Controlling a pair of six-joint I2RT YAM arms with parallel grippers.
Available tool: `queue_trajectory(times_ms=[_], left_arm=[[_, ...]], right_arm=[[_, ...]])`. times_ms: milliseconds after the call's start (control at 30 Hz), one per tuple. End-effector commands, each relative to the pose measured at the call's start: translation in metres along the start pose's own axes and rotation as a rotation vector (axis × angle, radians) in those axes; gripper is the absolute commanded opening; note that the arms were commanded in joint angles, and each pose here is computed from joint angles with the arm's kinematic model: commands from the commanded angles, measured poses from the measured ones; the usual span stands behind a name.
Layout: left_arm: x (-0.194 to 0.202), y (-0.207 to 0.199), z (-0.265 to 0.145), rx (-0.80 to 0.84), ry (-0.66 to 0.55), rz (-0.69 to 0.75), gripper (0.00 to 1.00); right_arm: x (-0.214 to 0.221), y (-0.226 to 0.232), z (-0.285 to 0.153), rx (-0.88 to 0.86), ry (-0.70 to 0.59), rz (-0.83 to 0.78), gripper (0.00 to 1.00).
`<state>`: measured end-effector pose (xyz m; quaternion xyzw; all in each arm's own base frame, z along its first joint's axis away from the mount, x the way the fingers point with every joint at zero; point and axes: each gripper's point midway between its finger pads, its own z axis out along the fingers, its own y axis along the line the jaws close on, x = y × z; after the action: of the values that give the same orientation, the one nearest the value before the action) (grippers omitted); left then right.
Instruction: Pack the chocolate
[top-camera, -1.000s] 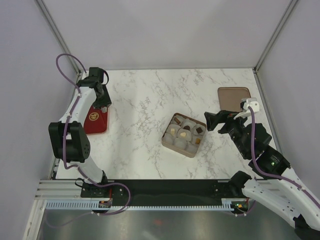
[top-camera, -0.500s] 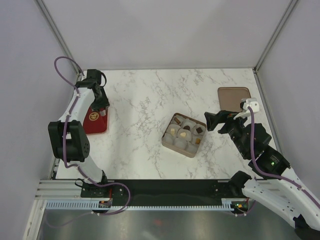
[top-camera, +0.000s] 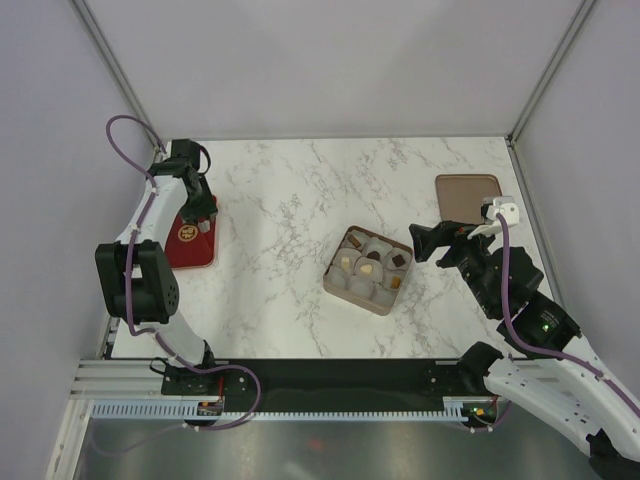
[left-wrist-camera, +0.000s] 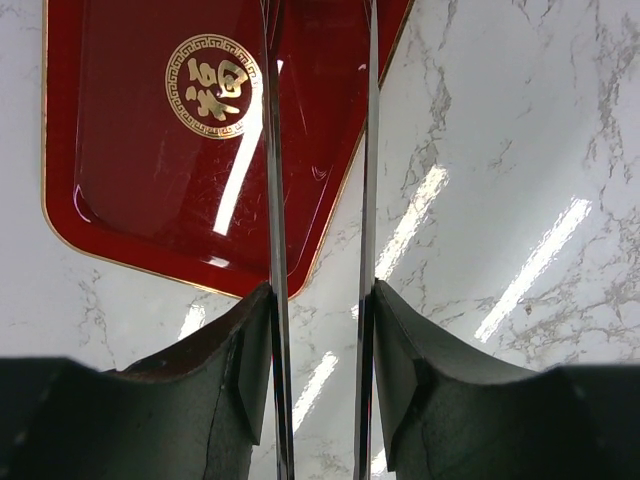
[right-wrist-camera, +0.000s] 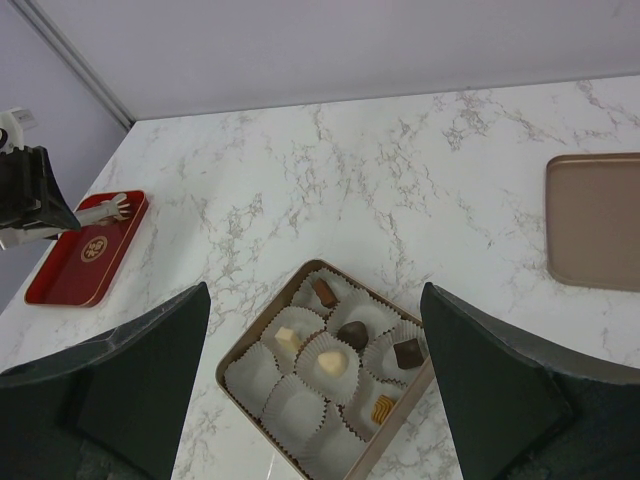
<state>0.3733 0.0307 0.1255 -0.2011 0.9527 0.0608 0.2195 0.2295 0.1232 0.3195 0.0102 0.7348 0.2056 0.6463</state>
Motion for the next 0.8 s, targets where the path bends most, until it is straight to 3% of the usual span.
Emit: queue_trajectory(times_ms=[0,167,333,600,767], left_arm=[[-0.002,-0.003,0.008,0.018,0.003,0.019,0.49],[-0.003,-0.003,0.007,0.02,0.0,0.023,0.47],[-0.004,0.006,-0.004,-0.015,-0.01,0.027,0.38],[0.0,0.021,-0.034,-0.052,-0.015,0.039,0.36],[-0.003,0.016,-0.066,0.022,-0.063,0.049,0.31]], right_arm=[[-0.009,-0.002,0.0,0.012,-0.04,0.003,0.95],[-0.008,-0.002,0.0,0.014,-0.037,0.001,0.95],[-0.01,-0.002,0.001,0.013,-0.039,0.001,0.95],[-0.013,0.0,-0.001,0.005,-0.042,0.008,0.95],[-0.017,0.0,-0.002,0.007,-0.046,0.009,0.95]])
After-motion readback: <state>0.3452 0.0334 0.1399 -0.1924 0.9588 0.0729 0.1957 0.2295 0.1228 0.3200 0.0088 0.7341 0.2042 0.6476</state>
